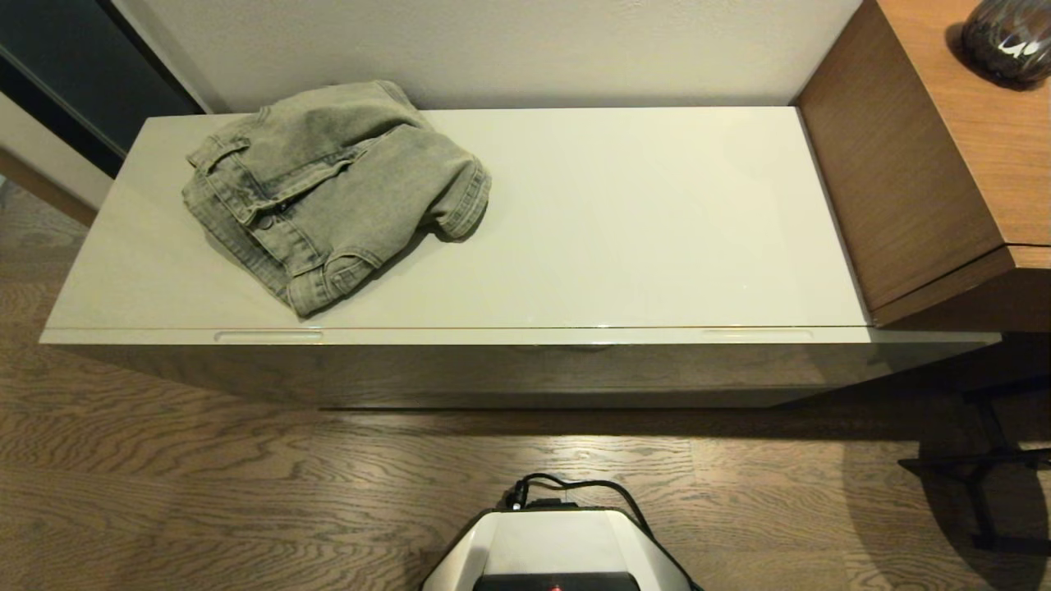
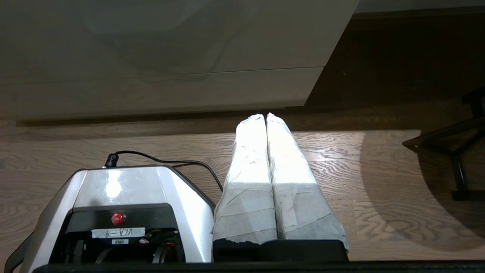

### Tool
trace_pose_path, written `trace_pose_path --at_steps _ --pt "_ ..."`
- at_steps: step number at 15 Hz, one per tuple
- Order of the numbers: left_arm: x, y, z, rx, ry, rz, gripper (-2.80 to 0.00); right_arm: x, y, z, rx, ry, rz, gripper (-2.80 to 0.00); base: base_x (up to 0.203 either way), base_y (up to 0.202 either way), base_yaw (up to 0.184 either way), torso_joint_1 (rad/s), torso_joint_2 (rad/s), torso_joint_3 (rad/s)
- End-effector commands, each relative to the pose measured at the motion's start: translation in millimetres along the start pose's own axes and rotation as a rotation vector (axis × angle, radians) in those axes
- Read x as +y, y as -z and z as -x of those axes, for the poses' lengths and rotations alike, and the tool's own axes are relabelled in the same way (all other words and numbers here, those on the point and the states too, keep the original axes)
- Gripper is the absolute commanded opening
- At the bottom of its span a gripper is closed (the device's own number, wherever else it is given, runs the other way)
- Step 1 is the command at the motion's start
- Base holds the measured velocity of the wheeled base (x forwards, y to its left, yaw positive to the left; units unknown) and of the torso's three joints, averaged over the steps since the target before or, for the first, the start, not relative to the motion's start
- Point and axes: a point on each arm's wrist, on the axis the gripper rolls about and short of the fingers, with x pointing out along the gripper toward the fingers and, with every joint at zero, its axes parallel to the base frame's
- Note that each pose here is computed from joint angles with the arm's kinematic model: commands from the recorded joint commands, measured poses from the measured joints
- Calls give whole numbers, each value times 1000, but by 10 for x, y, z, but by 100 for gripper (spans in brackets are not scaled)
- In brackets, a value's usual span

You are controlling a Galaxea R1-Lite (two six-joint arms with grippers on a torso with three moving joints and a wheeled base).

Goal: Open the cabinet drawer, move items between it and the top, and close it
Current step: Open the drawer

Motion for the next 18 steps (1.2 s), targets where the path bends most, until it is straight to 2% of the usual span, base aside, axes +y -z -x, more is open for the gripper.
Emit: trace_pose_path --at_steps 1,18 --pt "0 1 0 0 -1 -2 -280 0 4 -1 2 0 -1 -280 0 0 0 0 0 0" --pt "0 1 0 0 -1 3 -280 0 4 -1 2 0 -1 -280 0 0 0 0 0 0"
